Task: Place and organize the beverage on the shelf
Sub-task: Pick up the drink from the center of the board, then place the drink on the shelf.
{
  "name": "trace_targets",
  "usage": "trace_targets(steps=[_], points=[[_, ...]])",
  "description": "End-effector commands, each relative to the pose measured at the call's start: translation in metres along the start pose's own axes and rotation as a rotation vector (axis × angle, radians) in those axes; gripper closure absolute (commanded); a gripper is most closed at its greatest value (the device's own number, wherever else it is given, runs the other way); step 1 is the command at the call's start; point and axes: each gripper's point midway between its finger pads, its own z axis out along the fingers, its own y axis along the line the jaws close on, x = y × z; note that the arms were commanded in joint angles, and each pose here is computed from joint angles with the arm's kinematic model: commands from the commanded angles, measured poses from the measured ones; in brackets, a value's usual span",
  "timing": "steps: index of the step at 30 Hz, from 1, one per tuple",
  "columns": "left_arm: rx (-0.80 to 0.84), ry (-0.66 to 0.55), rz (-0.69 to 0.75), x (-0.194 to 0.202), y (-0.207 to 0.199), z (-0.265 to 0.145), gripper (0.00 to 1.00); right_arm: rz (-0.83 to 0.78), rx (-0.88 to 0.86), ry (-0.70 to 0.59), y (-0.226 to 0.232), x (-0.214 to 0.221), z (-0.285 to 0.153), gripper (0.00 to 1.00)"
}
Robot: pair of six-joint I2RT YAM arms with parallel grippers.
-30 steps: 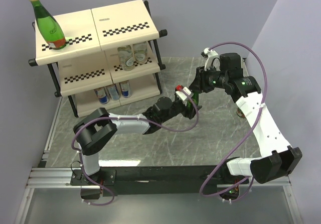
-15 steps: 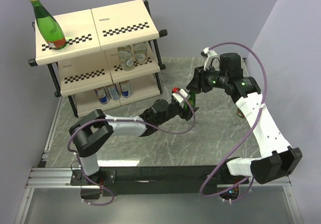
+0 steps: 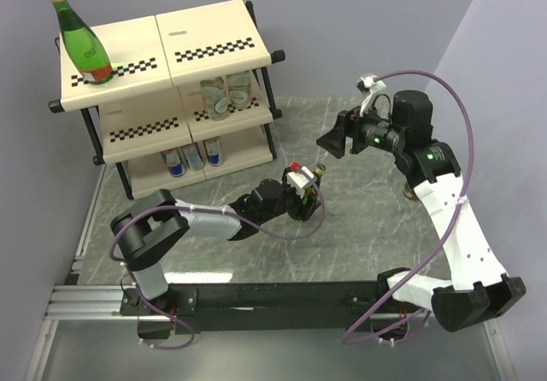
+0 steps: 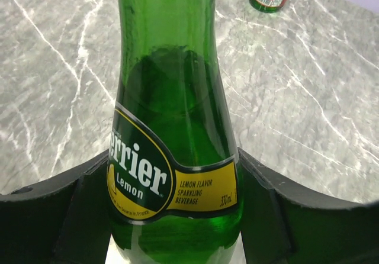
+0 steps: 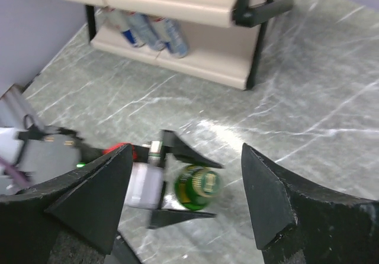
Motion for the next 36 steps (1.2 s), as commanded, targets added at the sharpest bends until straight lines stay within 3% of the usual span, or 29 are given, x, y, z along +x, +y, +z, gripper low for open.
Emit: trace_targets(steps=[1, 6, 11, 18, 24, 36], points=[[0.028, -0.322, -0.028, -0.115, -0.011, -0.024, 1.00, -0.055, 0.051, -0.104, -0.011, -0.017, -0.017, 0.20], [-0.020, -0.300, -0.026, -0.126, -0.003, -0.051, 1.00, 0.011, 0.135, -0.113, -0.059, 0.010, -0.026, 0.20], [-0.085, -0.282, -0.010, -0.150, 0.008, -0.081, 1.00, 0.024, 0.146, -0.097, -0.078, 0.040, -0.019, 0.20], [-0.207, -0.310, 0.009, -0.222, 0.027, -0.132, 1.00, 0.015, 0.157, -0.066, -0.091, 0.059, -0.016, 0.20], [-0.351, -0.418, 0.002, -0.305, 0.051, -0.184, 1.00, 0.018, 0.120, -0.045, -0.094, 0.069, -0.006, 0.21], [-0.571, -0.563, 0.019, -0.405, 0.113, -0.260, 1.00, 0.039, 0.050, -0.024, -0.086, 0.079, 0.000, 0.21]])
